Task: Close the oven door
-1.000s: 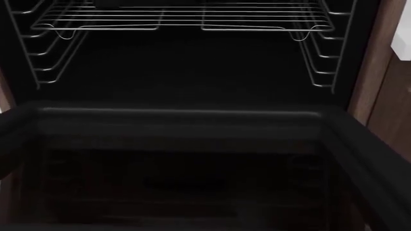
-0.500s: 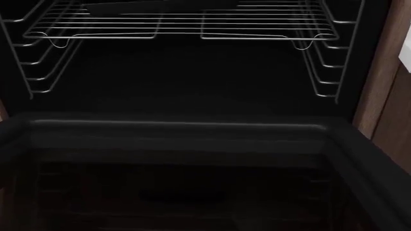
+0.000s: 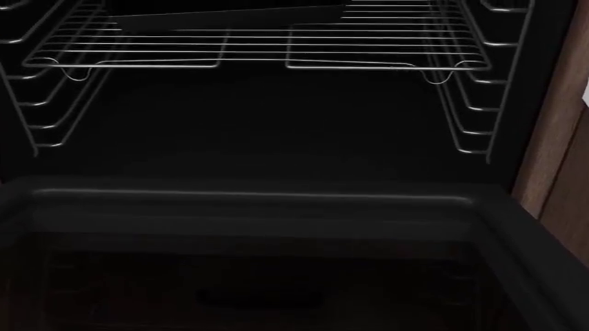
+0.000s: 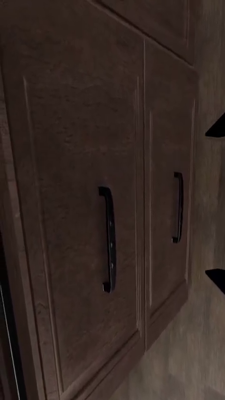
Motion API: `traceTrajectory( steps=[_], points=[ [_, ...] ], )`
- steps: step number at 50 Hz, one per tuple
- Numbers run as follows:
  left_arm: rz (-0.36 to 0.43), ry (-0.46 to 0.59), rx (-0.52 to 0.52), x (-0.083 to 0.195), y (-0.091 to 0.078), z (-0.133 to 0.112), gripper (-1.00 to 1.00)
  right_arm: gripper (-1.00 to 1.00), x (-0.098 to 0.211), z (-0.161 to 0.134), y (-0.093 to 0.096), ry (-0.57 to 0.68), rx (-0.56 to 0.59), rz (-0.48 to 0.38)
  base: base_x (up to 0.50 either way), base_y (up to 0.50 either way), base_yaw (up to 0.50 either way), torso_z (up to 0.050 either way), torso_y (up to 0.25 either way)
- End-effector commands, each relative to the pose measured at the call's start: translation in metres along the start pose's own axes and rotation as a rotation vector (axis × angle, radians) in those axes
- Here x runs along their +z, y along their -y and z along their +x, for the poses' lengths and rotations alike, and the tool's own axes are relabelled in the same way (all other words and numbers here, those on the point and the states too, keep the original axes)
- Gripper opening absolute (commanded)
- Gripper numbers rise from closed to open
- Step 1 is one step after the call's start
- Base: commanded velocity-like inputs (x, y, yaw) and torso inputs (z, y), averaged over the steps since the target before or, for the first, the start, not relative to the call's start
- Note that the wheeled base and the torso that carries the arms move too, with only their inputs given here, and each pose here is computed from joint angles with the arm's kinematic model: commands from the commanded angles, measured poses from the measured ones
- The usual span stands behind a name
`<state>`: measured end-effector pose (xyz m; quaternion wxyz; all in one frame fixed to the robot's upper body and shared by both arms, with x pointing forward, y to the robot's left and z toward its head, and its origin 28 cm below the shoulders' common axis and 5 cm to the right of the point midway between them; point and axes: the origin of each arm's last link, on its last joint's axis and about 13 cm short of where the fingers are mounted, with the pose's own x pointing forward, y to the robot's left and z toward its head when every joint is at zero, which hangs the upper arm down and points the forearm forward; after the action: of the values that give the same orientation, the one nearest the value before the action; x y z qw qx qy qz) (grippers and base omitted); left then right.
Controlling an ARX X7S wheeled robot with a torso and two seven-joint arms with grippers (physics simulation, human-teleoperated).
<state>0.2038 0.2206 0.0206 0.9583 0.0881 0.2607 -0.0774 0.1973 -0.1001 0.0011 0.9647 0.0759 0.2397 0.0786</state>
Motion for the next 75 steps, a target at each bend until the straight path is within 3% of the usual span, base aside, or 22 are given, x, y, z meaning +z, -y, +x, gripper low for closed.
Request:
traceTrajectory(
  steps=[1, 11, 27, 47, 49, 57, 66, 67, 69, 70, 75],
  points=[
    [-0.006, 0.006, -0.004, 0.002, 0.001, 0.000, 1.00, 1.00, 0.001, 0.000, 0.000, 0.011, -0.006, -0.006, 0.00, 0.00, 0.00, 0.000, 0.000],
    [-0.016, 0.059, 0.005, 0.018, -0.002, -0.001, 1.00, 1.00, 0.010, -0.004, 0.000, 0.052, -0.025, -0.046, 0.00, 0.00, 0.00, 0.000, 0.000],
    [-0.060, 0.233, 0.012, 0.071, -0.013, -0.028, 1.00, 1.00, 0.060, -0.031, -0.005, 0.212, -0.061, -0.134, 0.00, 0.00, 0.00, 0.000, 0.000],
    [-0.043, 0.368, 0.035, 0.119, -0.017, -0.042, 1.00, 1.00, 0.114, -0.049, -0.010, 0.345, -0.085, -0.244, 0.00, 0.00, 0.00, 0.000, 0.000],
    [-0.048, 0.374, 0.048, 0.114, -0.017, -0.032, 1.00, 1.00, 0.118, -0.049, -0.010, 0.355, -0.082, -0.252, 0.00, 0.00, 0.00, 0.000, 0.000],
    [-0.051, 0.383, 0.058, 0.134, -0.021, -0.030, 1.00, 1.00, 0.136, -0.044, -0.008, 0.388, -0.106, -0.284, 0.00, 0.00, 0.00, 0.000, 0.000],
    [-0.045, 0.413, 0.065, 0.135, -0.018, -0.014, 1.00, 1.00, 0.153, -0.038, -0.006, 0.402, -0.103, -0.289, 0.00, 0.00, 0.00, 0.000, 0.000],
    [-0.047, 0.416, 0.066, 0.149, -0.020, -0.020, 1.00, 1.00, 0.155, -0.036, -0.006, 0.403, -0.106, -0.292, 0.00, 0.00, 0.00, 0.000, 0.000],
    [-0.049, 0.417, 0.066, 0.139, -0.017, -0.011, 1.00, 1.00, 0.160, -0.036, -0.005, 0.413, -0.108, -0.293, 0.00, 0.00, 0.00, 0.000, 0.000],
    [-0.047, 0.420, 0.066, 0.152, -0.019, -0.018, 1.00, 1.00, 0.161, -0.036, -0.005, 0.416, -0.110, -0.292, 0.00, 0.00, 0.00, 0.000, 0.000],
    [-0.053, 0.434, 0.079, 0.152, -0.018, -0.008, 1.00, 1.00, 0.171, -0.035, -0.003, 0.433, -0.118, -0.301, 0.00, 0.00, 0.00, 0.000, 0.000]
  ],
)
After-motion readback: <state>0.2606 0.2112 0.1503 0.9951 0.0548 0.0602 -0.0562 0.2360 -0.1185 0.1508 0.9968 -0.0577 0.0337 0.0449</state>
